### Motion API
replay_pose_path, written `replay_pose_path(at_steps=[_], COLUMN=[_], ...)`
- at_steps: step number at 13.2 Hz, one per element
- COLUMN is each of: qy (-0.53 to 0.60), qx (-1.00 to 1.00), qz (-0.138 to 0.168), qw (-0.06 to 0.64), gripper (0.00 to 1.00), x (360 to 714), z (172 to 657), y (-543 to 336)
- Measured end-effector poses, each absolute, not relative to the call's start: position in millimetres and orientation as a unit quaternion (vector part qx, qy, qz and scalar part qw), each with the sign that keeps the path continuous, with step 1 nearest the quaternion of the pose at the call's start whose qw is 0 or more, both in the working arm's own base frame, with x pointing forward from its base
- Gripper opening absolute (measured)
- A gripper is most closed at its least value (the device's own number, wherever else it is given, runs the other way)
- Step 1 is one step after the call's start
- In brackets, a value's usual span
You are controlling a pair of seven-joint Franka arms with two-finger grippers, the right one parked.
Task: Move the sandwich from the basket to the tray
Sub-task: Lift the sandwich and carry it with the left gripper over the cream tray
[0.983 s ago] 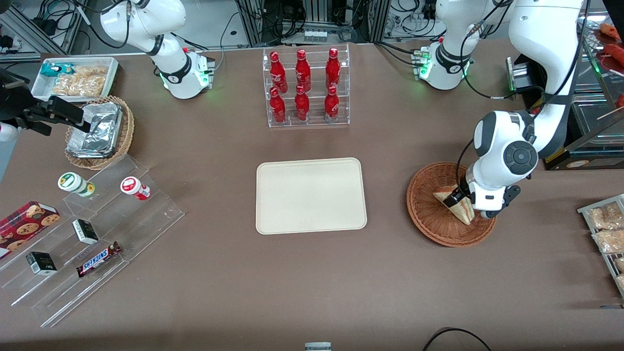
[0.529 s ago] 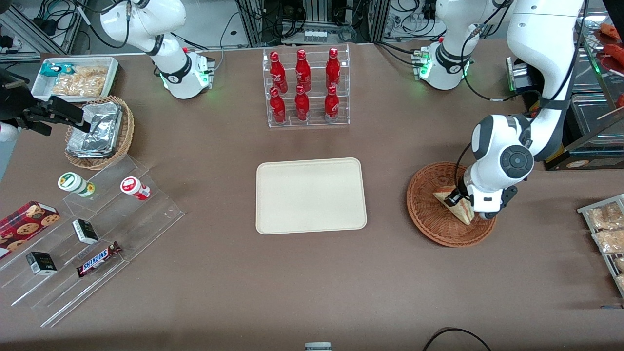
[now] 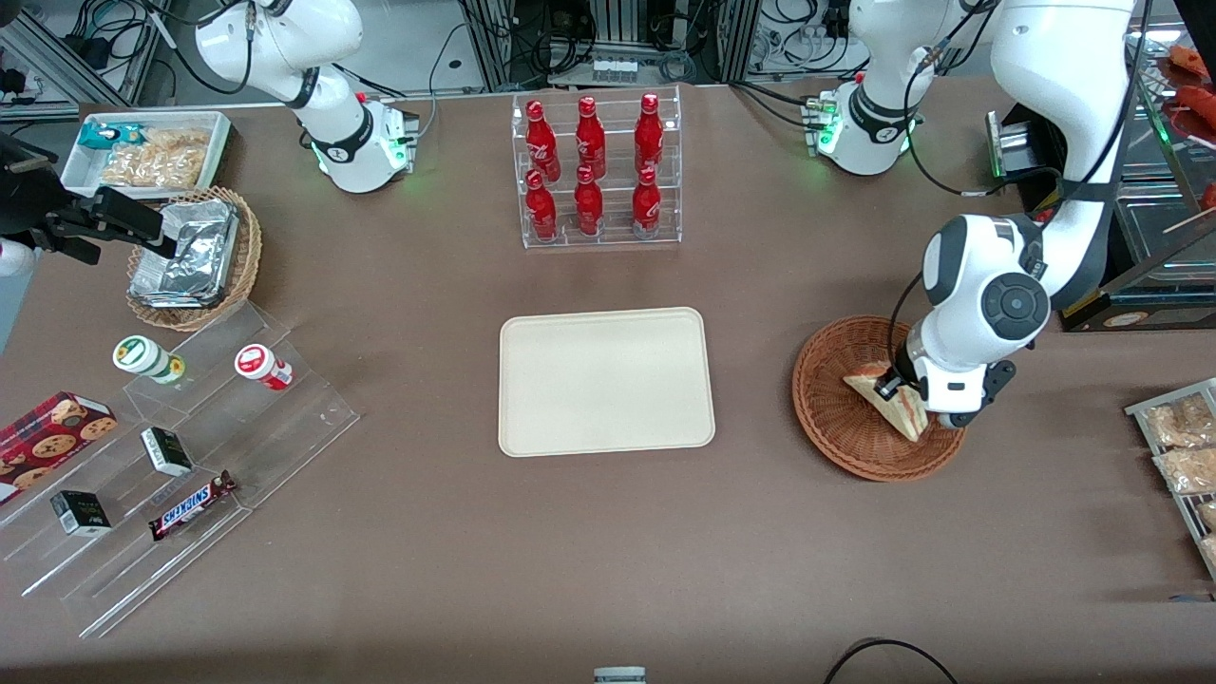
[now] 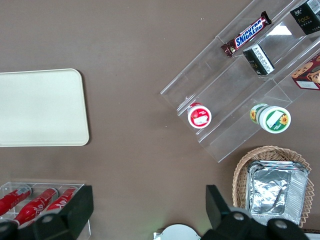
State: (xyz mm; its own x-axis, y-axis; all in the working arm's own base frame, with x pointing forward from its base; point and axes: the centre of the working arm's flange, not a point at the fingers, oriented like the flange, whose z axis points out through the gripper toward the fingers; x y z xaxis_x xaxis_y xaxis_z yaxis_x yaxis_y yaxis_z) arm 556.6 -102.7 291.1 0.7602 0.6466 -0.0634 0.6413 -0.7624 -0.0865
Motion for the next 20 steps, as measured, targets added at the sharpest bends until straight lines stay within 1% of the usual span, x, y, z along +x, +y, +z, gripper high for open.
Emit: replay_pose_path(at_steps=[2, 5, 8, 10, 13, 15, 20], qy=[-0.311, -0.247, -0.193, -0.168, -0.142, -0.124, -0.098], qx=[-0.949, -0.963, -0.974, -0.979, -0.984, -0.987, -0.991], qz=[0.05, 0.084, 0.089, 0.087, 0.1, 0.103, 0.094], qw=[0.036, 0.068, 0.077, 0.071, 0.042, 0.023, 0.002], gripper=[0.16, 0.16, 0.16, 0.15, 0.15, 0.15, 0.14], x=[549, 531, 527, 531, 535, 534, 518], z=[302, 322, 336, 327, 309, 304, 285], y=[-140, -214, -283, -325, -388, -427, -509])
